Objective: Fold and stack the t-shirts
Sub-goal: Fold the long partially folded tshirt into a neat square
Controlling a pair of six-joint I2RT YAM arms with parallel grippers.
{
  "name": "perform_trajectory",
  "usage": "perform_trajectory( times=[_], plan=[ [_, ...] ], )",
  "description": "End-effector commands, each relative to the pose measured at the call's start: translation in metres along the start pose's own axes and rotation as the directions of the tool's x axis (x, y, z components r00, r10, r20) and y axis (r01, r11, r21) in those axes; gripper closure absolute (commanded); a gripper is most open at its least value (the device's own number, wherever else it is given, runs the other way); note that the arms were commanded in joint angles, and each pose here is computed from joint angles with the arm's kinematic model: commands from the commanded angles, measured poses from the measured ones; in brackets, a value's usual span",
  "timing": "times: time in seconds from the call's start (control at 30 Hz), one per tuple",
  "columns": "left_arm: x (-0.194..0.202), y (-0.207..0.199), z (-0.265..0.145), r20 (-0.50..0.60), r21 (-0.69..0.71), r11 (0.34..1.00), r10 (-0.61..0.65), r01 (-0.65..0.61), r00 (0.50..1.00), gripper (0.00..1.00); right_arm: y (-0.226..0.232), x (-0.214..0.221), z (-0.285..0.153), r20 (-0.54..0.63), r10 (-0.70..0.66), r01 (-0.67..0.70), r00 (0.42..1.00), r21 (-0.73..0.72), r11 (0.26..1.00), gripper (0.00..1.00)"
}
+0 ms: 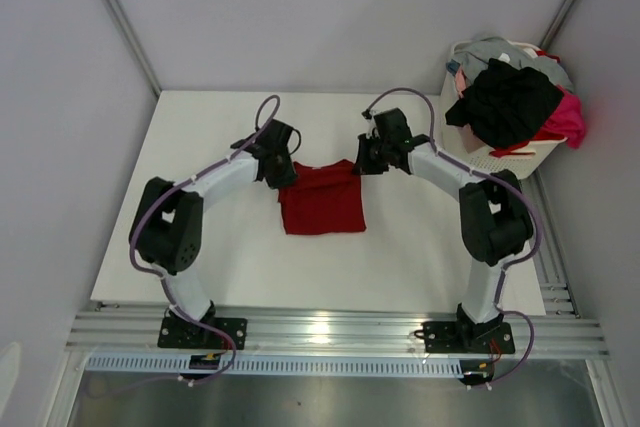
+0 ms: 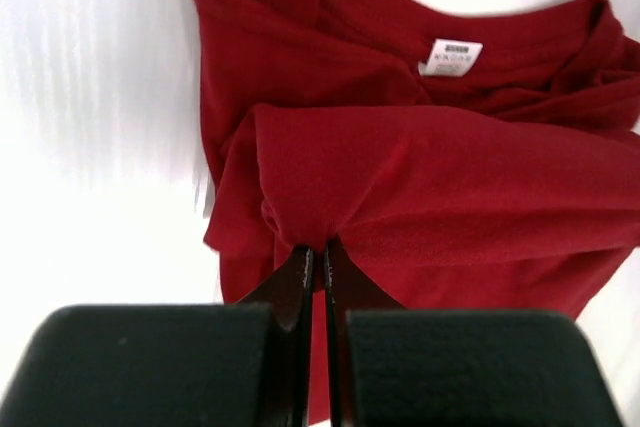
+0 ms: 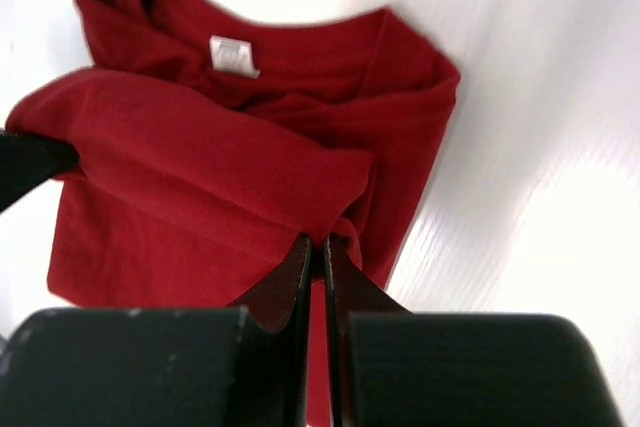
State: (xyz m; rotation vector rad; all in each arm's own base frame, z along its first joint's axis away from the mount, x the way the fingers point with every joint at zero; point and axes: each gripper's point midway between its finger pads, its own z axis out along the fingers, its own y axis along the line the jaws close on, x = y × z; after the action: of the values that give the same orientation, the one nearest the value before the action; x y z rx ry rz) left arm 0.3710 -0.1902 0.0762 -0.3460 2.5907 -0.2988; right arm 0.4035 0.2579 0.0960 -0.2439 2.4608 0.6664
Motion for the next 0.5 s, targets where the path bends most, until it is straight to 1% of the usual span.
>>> perform_trajectory(
  times=[0.0, 0.03, 0.1, 0.2, 0.23, 0.3, 0.33, 0.37, 0.4, 0.43, 0.47],
  plan=[
    [-0.026, -0.011, 0.004, 0.024, 0.031, 0.999, -0.029, 0.028, 0.999, 0.99, -0.003, -0.025, 0.013, 0.027, -0.036, 0.036, 0.999, -0.007, 0.999, 1.00],
    [-0.027, -0.008, 0.012, 0.013, 0.018, 0.999, -0.038, 0.038, 0.999, 0.99, -0.004, -0.029, 0.022, 0.023, -0.035, 0.035, 0.999, -0.008, 0.999, 1.00],
    [-0.033, -0.008, 0.016, 0.008, 0.019, 0.999, -0.050, 0.050, 0.999, 0.95, -0.008, -0.030, 0.030, 0.000, -0.028, 0.028, 1.000, -0.010, 1.000, 1.00],
    [-0.041, 0.001, 0.020, 0.017, 0.016, 0.998, -0.067, 0.067, 0.998, 0.93, -0.006, -0.040, 0.040, 0.011, -0.045, 0.045, 0.999, -0.027, 0.999, 0.99],
    [-0.047, 0.005, 0.020, 0.029, 0.017, 0.997, -0.079, 0.078, 0.996, 0.86, -0.004, -0.044, 0.041, 0.018, -0.046, 0.047, 0.999, -0.034, 0.998, 0.98],
    [-0.056, 0.005, 0.016, 0.047, 0.031, 0.995, -0.093, 0.092, 0.995, 0.76, 0.002, -0.063, 0.044, 0.054, -0.047, 0.050, 0.997, -0.047, 0.998, 0.89],
    [-0.061, 0.010, 0.015, 0.052, 0.034, 0.994, -0.105, 0.104, 0.993, 0.37, 0.004, -0.068, 0.044, 0.057, -0.045, 0.048, 0.997, -0.056, 0.997, 0.82],
    [-0.066, 0.008, 0.010, 0.062, 0.043, 0.993, -0.110, 0.107, 0.992, 0.15, 0.005, -0.069, 0.050, 0.048, -0.044, 0.047, 0.998, -0.061, 0.997, 0.52],
    [-0.070, 0.009, 0.006, 0.067, 0.049, 0.993, -0.109, 0.106, 0.992, 0.08, 0.015, -0.090, 0.044, 0.085, -0.056, 0.063, 0.995, -0.078, 0.995, 0.42],
    [-0.073, 0.009, 0.002, 0.074, 0.055, 0.993, -0.104, 0.100, 0.992, 0.01, 0.017, -0.091, 0.042, 0.070, -0.055, 0.061, 0.996, -0.078, 0.995, 0.34],
    [-0.081, 0.005, -0.011, 0.105, 0.075, 0.995, -0.079, 0.072, 0.991, 0.01, 0.028, -0.108, 0.034, 0.105, -0.067, 0.077, 0.992, -0.093, 0.993, 0.19]
  ],
)
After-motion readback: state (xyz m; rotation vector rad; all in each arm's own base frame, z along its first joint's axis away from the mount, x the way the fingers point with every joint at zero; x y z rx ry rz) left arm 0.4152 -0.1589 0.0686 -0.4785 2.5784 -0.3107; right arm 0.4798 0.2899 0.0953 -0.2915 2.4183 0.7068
